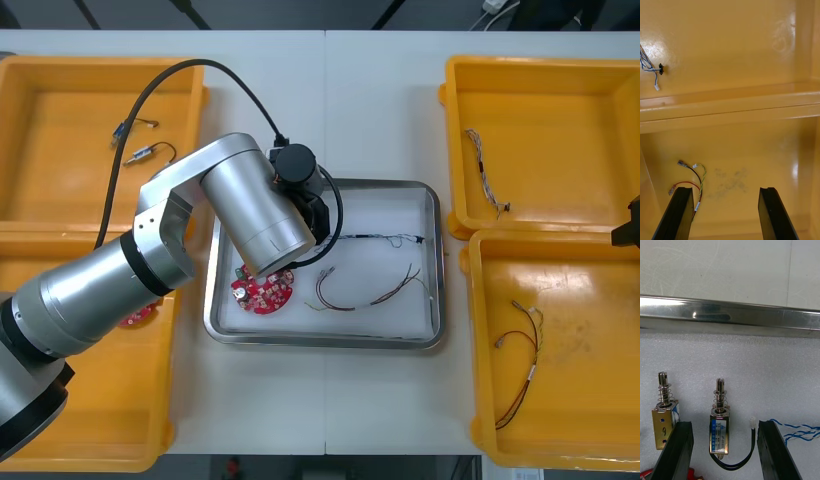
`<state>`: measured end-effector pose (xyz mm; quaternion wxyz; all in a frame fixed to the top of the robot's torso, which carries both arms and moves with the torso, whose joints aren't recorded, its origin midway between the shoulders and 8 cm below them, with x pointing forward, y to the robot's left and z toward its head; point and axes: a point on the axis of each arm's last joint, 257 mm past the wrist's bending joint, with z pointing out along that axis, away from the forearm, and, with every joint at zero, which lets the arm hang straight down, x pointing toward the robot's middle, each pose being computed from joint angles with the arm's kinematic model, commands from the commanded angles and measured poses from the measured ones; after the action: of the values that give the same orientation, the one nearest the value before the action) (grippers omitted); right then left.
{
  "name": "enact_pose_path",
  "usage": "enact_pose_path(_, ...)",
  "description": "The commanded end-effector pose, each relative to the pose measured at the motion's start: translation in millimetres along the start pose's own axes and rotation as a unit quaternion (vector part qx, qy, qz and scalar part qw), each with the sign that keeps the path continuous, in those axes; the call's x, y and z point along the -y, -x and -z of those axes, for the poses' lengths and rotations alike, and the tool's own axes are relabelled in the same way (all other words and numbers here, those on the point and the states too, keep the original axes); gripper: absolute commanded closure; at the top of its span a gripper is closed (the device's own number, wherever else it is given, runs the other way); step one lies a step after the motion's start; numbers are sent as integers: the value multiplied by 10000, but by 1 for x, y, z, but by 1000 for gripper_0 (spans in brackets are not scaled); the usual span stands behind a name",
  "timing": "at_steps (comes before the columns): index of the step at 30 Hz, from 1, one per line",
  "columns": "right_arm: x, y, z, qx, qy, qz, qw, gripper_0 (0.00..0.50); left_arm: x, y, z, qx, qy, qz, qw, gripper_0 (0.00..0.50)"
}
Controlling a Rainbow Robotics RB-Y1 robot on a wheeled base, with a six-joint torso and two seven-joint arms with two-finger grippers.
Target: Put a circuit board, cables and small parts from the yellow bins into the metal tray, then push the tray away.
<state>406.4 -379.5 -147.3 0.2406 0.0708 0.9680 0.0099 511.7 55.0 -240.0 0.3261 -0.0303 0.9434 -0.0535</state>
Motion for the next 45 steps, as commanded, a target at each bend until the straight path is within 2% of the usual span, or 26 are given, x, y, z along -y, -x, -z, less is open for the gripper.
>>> enact_pose_path(1,-2,3,9,159,71,-120,9998,0,30,14,13,214,-239,113,9994,0)
enact_pose_path(4,-4,2,9,148,97,-109,9998,0,30,23,18,336,-220,103,9991,0)
enact_pose_path(5,-4,2,9,145,104,-114,9998,0,31,36,26,511,-203,63,9985,0)
enact_pose_path(6,-4,2,9,145,104,-114,9998,0,27,36,30,506,-112,34,9987,0)
enact_pose_path(7,-4,2,9,143,111,-112,9998,0,27,38,34,502,-96,29,9987,0)
enact_pose_path(10,-5,2,9,148,111,-99,9998,0,32,38,52,372,-179,74,9991,0)
enact_pose_path(18,-5,2,9,137,124,-98,9998,0,11,60,95,606,-57,73,9981,0)
enact_pose_path(24,-7,1,9,127,164,-77,9998,0,-27,90,125,651,73,105,9978,0)
enact_pose_path(29,-11,1,10,130,210,-18,9997,0,-64,111,149,569,116,89,9983,0)
enact_pose_path(38,-21,-1,14,148,316,149,9993,0,-145,122,189,211,454,-226,9985,0)
enact_pose_path(45,-42,-8,14,144,372,550,9977,0,-201,110,209,8,411,-332,9986,0)
